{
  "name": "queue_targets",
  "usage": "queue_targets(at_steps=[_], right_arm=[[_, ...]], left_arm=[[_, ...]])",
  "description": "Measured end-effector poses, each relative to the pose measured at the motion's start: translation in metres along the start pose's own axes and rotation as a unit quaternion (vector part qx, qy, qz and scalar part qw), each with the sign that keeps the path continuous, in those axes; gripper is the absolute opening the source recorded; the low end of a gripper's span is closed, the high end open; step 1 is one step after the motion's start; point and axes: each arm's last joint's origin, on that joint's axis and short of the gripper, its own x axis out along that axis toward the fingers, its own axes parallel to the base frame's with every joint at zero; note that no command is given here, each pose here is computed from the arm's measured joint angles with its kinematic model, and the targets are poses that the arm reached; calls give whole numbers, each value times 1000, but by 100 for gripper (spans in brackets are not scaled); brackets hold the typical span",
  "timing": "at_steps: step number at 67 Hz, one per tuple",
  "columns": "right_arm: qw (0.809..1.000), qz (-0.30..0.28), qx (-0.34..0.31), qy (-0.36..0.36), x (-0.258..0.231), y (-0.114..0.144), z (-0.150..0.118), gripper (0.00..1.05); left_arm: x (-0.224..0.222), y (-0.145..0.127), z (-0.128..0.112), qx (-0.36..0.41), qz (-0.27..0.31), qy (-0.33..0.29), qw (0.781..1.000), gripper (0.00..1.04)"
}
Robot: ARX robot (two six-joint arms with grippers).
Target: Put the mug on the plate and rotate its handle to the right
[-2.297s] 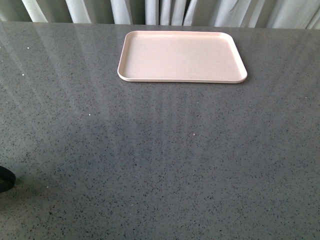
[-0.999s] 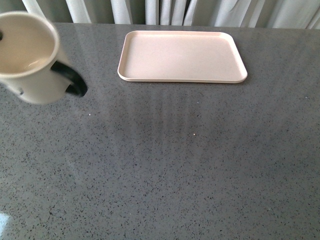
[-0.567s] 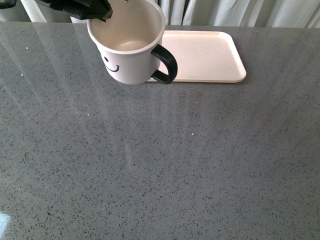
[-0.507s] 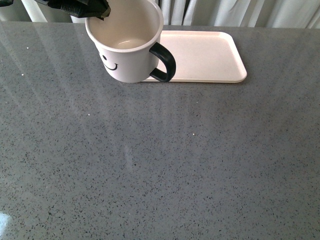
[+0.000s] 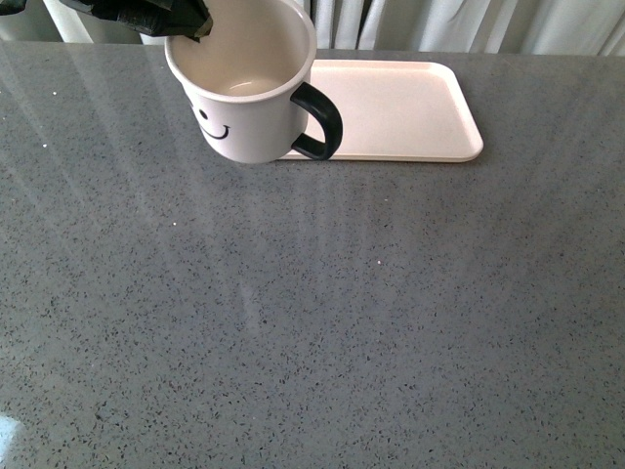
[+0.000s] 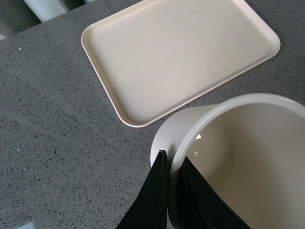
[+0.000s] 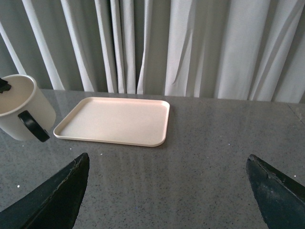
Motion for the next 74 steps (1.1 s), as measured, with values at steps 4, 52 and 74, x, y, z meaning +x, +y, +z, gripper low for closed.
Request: queue_targets(at_steps=[4, 52, 74], right_arm=[[1000, 0, 0, 0, 0, 0, 0, 96], [1000, 0, 0, 0, 0, 0, 0, 96], [1000, 0, 0, 0, 0, 0, 0, 96]], left_arm=[[5, 1, 8, -26, 25, 45, 998, 2], [147, 22, 115, 25, -44, 82, 995, 2], [169, 15, 104, 57, -65, 95, 992, 2]])
